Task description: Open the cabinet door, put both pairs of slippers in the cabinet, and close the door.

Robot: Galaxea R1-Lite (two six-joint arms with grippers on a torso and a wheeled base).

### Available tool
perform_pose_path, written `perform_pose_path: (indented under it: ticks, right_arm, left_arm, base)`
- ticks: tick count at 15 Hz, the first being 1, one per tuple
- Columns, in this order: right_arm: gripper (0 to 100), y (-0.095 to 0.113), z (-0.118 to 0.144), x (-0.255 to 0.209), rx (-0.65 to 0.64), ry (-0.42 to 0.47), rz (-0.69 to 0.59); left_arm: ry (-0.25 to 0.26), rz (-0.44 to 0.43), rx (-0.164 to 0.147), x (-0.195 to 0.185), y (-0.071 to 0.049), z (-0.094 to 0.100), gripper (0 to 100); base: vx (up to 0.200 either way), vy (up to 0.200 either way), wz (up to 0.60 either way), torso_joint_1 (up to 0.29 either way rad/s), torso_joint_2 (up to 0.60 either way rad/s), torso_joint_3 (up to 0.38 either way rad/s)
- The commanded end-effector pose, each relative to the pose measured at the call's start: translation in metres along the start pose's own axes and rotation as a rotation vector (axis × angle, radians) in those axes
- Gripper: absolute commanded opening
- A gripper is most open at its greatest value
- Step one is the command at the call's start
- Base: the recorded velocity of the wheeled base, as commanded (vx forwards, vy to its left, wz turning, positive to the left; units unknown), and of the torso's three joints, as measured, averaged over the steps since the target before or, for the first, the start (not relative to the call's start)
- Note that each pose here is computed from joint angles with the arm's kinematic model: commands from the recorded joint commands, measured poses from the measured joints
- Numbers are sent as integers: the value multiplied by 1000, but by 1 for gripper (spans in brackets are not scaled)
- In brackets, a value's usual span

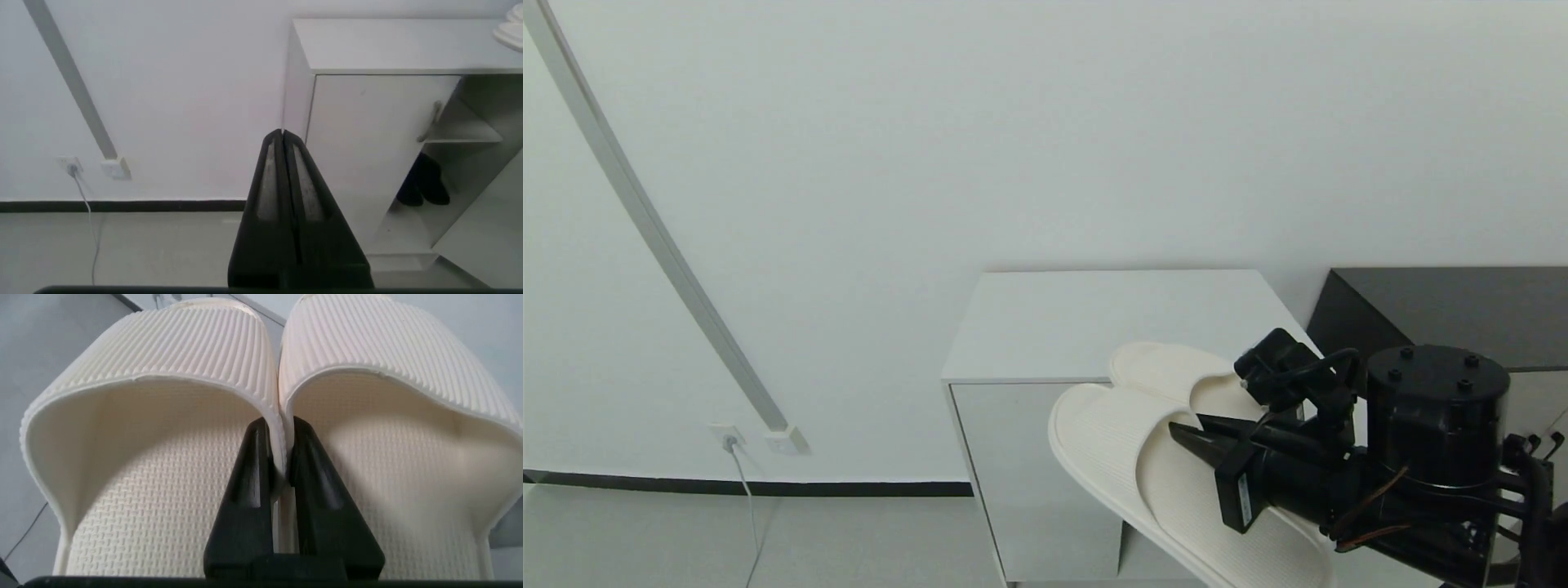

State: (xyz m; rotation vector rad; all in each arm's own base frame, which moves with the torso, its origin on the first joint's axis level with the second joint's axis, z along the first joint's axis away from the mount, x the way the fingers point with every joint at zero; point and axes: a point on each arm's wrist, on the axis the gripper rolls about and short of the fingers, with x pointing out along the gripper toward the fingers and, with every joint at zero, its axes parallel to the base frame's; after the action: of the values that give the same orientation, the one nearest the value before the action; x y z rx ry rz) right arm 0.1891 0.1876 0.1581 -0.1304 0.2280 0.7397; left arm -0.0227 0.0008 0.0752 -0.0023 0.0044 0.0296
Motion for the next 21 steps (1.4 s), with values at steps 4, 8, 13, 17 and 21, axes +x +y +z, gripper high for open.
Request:
perform_pose_path:
  ticks: [4,8,13,17,21]
  right_arm:
    - [0,0,-1,1,-1,2,1]
    - [0,0,0,-2,6,-3,3]
    - [0,-2,-2,1,9,7,-7]
    - [0,-2,-4,0,4,15,-5]
    - [0,-2,-4,1,2,16,-7]
  left_arm:
    - [2,-2,2,0,0,0,0]
    - [0,-3,2,0,0,0,0]
    - [2,-3,2,0,0,0,0]
    - [0,-3,2,0,0,0,0]
    - [2,-3,2,0,0,0,0]
  base:
    - [0,-200,0,4,-1,2]
    - [0,-150,0,3,5,2]
    - [0,0,0,0,0,0]
    - [0,0,0,0,0,0]
    - [0,0,0,0,0,0]
